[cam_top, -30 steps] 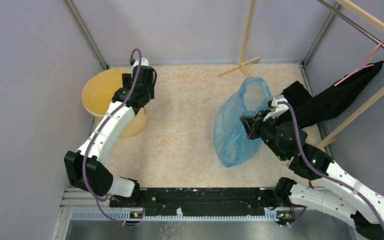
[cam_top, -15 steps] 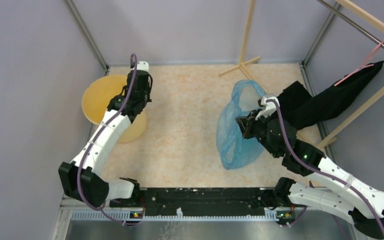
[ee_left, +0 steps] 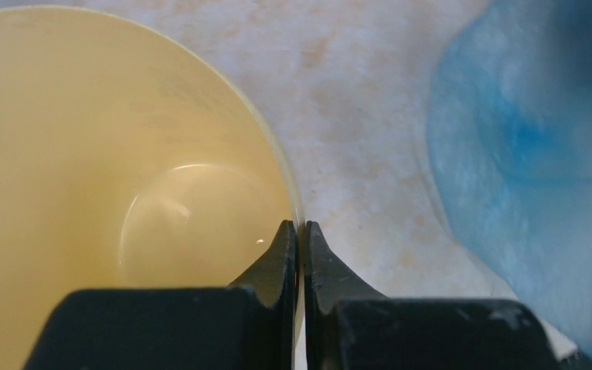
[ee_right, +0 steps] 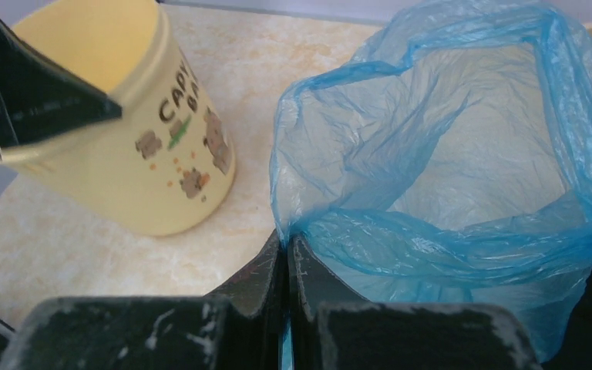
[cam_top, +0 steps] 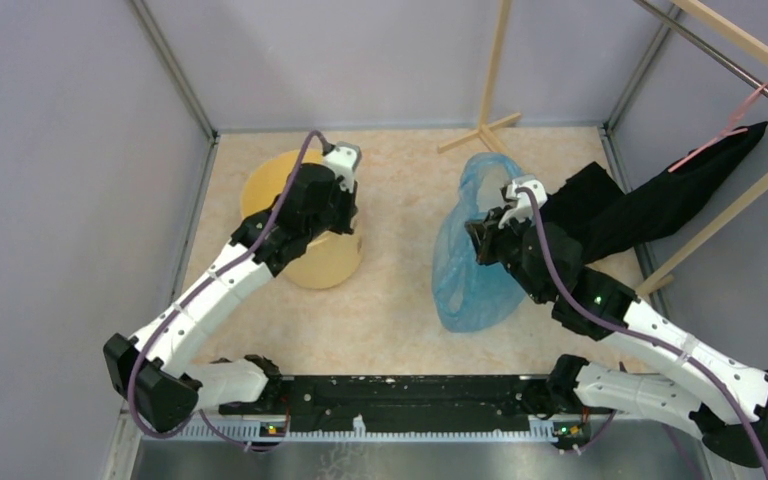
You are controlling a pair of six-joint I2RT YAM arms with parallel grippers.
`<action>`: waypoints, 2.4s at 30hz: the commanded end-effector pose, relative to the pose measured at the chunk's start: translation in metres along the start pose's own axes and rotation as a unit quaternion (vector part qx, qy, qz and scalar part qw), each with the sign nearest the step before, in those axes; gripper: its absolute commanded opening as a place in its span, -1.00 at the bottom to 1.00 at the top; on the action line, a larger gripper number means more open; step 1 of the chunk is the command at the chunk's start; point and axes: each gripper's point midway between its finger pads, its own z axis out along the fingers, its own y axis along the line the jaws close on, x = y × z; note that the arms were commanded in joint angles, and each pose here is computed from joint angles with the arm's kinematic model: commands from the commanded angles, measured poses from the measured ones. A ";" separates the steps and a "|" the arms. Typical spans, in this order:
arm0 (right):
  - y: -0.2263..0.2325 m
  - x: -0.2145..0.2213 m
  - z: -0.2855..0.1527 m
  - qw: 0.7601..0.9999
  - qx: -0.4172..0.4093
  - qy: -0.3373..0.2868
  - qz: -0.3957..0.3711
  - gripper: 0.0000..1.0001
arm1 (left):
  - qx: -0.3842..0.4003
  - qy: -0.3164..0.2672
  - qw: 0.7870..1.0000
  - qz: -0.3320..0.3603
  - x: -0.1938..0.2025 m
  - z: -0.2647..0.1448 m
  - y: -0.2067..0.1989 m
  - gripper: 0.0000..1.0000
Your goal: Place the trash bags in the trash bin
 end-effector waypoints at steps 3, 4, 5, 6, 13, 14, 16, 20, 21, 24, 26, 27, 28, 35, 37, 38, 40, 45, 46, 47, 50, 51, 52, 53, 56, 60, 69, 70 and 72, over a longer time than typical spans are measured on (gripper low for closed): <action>0.005 -0.069 -0.003 0.995 0.003 -0.096 -0.013 -1.00 | 0.119 -0.058 0.990 0.051 -0.008 -0.023 -0.056 -1.00; 0.005 -0.072 -0.002 0.995 0.005 -0.102 -0.015 -1.00 | 0.130 -0.057 0.988 0.055 -0.007 -0.024 -0.063 -1.00; 0.005 -0.076 -0.002 0.994 0.006 -0.108 -0.016 -1.00 | 0.140 -0.054 0.987 0.059 -0.005 -0.025 -0.068 -1.00; 0.006 -0.078 -0.001 0.994 0.007 -0.111 -0.019 -1.00 | 0.147 -0.052 0.986 0.063 -0.003 -0.025 -0.073 -1.00; 0.007 -0.082 0.001 0.993 0.007 -0.113 -0.027 -1.00 | 0.204 -0.045 0.974 0.082 0.007 -0.034 -0.104 -1.00; 0.007 -0.083 -0.001 0.993 0.005 -0.114 -0.025 -1.00 | 0.218 -0.051 0.971 0.083 0.005 -0.038 -0.110 -1.00; 0.005 -0.086 -0.006 0.993 0.005 -0.116 -0.020 -1.00 | 0.244 -0.060 0.964 0.083 0.006 -0.044 -0.120 -1.00; -0.001 -0.094 -0.022 0.992 0.005 -0.130 0.001 -1.00 | 0.258 -0.059 0.960 0.089 0.010 -0.045 -0.127 -0.98; -0.001 -0.095 -0.025 0.991 0.001 -0.132 0.002 -1.00 | 0.263 -0.054 0.959 0.092 0.012 -0.044 -0.129 -0.93; -0.005 -0.102 -0.036 0.990 -0.001 -0.138 0.000 -1.00 | 0.269 -0.051 0.957 0.095 0.013 -0.047 -0.130 -0.57; -0.009 -0.108 -0.042 0.990 0.006 -0.143 0.000 -1.00 | 0.263 -0.074 0.958 0.088 0.005 -0.055 -0.126 -0.28; -0.011 -0.112 -0.045 0.989 0.008 -0.147 -0.002 -1.00 | 0.263 -0.090 0.957 0.085 0.000 -0.061 -0.124 -0.17; -0.010 -0.115 -0.047 0.989 0.005 -0.149 -0.006 -1.00 | 0.263 -0.108 0.955 0.081 -0.006 -0.068 -0.121 -0.01; 0.012 -0.158 -0.052 0.981 -0.038 -0.186 -0.037 -1.00 | 0.245 -0.281 0.927 0.038 -0.050 -0.137 -0.087 0.79; 0.030 -0.173 -0.046 0.977 -0.066 -0.198 -0.048 -1.00 | 0.204 -0.311 0.928 0.012 -0.054 -0.143 -0.066 0.85; 0.039 -0.184 -0.043 0.974 -0.079 -0.206 -0.055 -1.00 | 0.175 -0.324 0.930 -0.005 -0.058 -0.146 -0.052 0.87; 0.062 -0.204 -0.037 0.967 -0.114 -0.218 -0.066 -1.00 | 0.132 -0.338 0.931 -0.039 -0.059 -0.149 -0.031 0.89; 0.137 -0.244 -0.022 0.937 -0.246 -0.243 -0.045 -1.00 | 0.094 -0.363 0.924 -0.074 -0.062 -0.157 -0.006 0.97; 0.153 -0.247 -0.018 0.931 -0.271 -0.243 -0.038 -1.00 | 0.092 -0.364 0.923 -0.078 -0.063 -0.157 -0.003 0.98; 0.171 -0.251 -0.018 0.921 -0.301 -0.244 -0.037 -1.00 | 0.090 -0.365 0.923 -0.083 -0.062 -0.156 0.000 0.97; 0.217 -0.260 -0.017 0.897 -0.368 -0.242 -0.034 -1.00 | 0.077 -0.370 0.921 -0.094 -0.063 -0.154 0.011 0.97; 0.228 -0.270 -0.021 0.889 -0.382 -0.252 -0.033 -1.00 | 0.075 -0.373 0.920 -0.098 -0.064 -0.155 0.014 0.97; 0.238 -0.274 -0.023 0.883 -0.393 -0.255 -0.035 -1.00 | 0.073 -0.375 0.918 -0.104 -0.065 -0.156 0.017 0.97; 0.246 -0.278 -0.024 0.878 -0.400 -0.260 -0.039 -1.00 | 0.071 -0.380 0.916 -0.108 -0.066 -0.157 0.020 0.97; 0.257 -0.288 -0.032 0.867 -0.416 -0.272 -0.031 -1.00 | 0.058 -0.387 0.913 -0.117 -0.064 -0.159 0.030 0.97; 0.242 -0.305 -0.050 0.859 -0.405 -0.313 -0.002 -1.00 | 0.016 -0.407 0.904 -0.131 -0.066 -0.170 0.050 0.97; 0.186 -0.255 -0.036 0.907 -0.305 -0.290 0.009 -1.00 | -0.040 -0.433 0.889 -0.143 -0.068 -0.184 0.076 0.97; 0.182 -0.240 -0.033 0.912 -0.302 -0.278 -0.001 -1.00 | -0.042 -0.433 0.889 -0.144 -0.067 -0.184 0.077 0.97; 0.173 -0.209 -0.026 0.923 -0.290 -0.249 -0.034 -1.00 | -0.043 -0.433 0.889 -0.145 -0.067 -0.184 0.077 0.97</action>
